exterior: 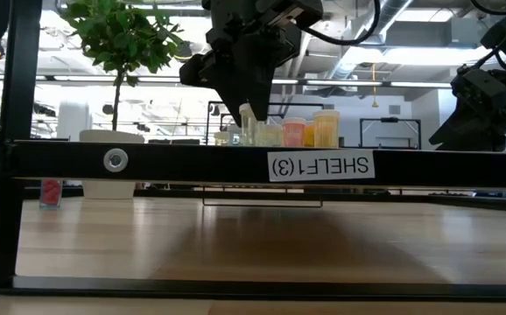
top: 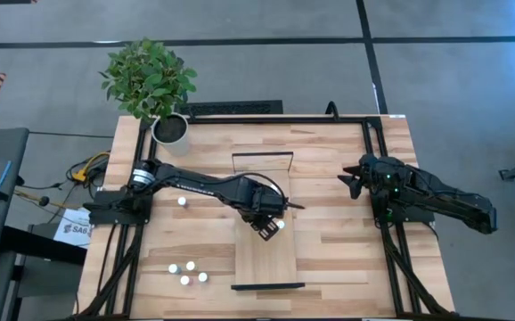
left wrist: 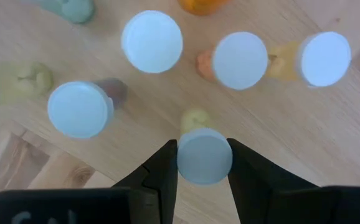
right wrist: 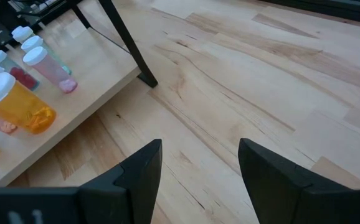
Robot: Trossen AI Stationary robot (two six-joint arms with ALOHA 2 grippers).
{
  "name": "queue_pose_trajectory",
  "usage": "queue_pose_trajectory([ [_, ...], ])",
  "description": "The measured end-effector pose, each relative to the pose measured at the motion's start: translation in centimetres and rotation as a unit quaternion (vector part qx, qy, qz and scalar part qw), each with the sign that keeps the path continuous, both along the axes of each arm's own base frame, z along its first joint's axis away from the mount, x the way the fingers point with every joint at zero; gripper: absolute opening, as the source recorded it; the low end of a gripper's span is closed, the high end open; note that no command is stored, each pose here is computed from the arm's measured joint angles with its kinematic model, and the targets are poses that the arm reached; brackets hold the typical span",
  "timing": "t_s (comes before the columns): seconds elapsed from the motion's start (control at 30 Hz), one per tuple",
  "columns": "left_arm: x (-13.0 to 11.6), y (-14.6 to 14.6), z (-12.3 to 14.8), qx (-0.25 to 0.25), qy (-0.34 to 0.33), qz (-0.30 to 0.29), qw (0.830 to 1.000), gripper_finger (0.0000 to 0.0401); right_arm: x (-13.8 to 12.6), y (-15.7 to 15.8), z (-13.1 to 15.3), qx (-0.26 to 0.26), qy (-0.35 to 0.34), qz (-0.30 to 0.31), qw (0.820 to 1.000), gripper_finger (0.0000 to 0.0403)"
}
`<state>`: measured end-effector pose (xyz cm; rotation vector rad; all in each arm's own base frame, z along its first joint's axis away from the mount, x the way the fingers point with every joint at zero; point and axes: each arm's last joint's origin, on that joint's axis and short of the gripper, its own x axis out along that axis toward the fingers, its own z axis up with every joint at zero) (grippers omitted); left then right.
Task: Pick and place medicine bottles onto shelf by color
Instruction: Put the yellow pill bottle on the shelf
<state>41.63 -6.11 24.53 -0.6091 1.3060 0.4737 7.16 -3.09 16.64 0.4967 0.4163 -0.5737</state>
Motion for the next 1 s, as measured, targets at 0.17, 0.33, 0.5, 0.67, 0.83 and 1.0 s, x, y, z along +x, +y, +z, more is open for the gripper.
queue_pose_trajectory([
  [0.17,0.0,0.1,0.0,0.001,0.000,0.000,1.000,0.0103,0.0,0.0,0.0,0.000,0.000,0.000,1.000,0.0234],
  [0.33,-0.1,0.1,0.0,0.001,0.007,0.000,1.000,0.0103,0.0,0.0,0.0,0.000,0.000,0.000,1.000,0.0234],
  [0.5,-0.2,0.1,0.0,0.002,0.012,0.000,1.000,0.0103,0.0,0.0,0.0,0.000,0.000,0.000,1.000,0.0234],
  [0.67,0.0,0.0,-0.7,-0.002,0.019,0.000,1.000,0.0103,0.0,0.0,0.0,0.000,0.000,0.000,1.000,0.0234],
  [0.83,0.5,-0.1,-1.3,-0.010,0.018,-0.002,1.000,0.0103,0.0,0.0,0.0,0.000,0.000,0.000,1.000,0.0234],
  [1.0,0.4,-0.1,-1.3,-0.009,0.022,-0.002,1.000,0.0103,0.0,0.0,0.0,0.000,0.000,0.000,1.000,0.0234],
])
